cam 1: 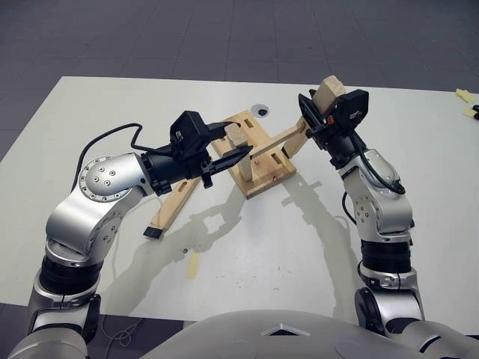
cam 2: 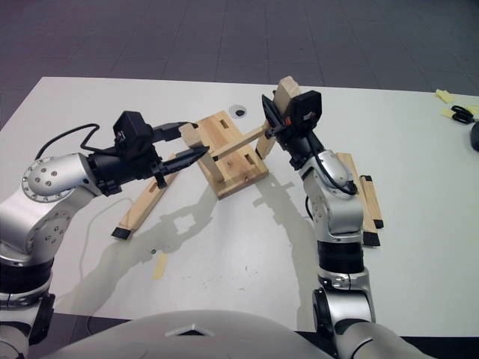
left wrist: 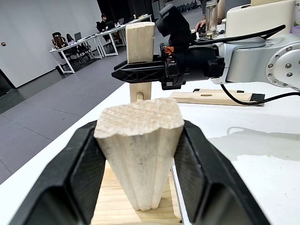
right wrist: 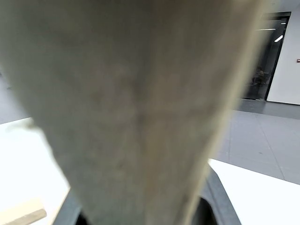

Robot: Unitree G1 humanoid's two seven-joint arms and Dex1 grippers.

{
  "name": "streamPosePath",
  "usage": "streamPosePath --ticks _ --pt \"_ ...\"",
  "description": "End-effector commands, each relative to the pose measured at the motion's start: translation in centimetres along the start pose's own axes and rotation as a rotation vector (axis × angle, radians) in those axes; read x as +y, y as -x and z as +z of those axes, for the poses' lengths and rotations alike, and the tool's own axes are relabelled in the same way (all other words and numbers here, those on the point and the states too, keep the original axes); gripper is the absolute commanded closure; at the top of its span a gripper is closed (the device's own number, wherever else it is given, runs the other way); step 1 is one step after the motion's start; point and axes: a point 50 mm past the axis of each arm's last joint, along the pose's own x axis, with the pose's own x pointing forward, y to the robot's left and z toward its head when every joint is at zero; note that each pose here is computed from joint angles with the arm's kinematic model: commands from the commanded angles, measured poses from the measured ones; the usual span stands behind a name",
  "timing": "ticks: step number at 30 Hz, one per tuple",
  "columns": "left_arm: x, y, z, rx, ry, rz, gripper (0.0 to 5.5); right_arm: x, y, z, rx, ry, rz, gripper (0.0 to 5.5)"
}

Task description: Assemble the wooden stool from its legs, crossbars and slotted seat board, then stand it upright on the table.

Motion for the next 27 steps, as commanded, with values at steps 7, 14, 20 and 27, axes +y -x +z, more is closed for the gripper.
streamPosePath --ticks 7,14,20,27 --pt "-0.8 -0.5 -2.8 0.122 0.061 -0.01 3.47 1.6 0.2 0.0 0.058 0.034 0.197 4.48" --pt "-1.2 -0.4 -3.1 0.131 0.065 -0.003 3.47 1.3 -0.3 1.7 0.035 0.103 0.248 4.48" --pt "-0.7 0.0 -3.0 0.145 0.053 0.002 3.47 1.5 -0.8 3.0 0.013 0.121 0.256 4.48" --pt "-1.0 -0.2 -3.1 0.141 0.061 -0.011 3.47 1.8 -1.0 3.4 0.018 -0.022 0.241 4.48"
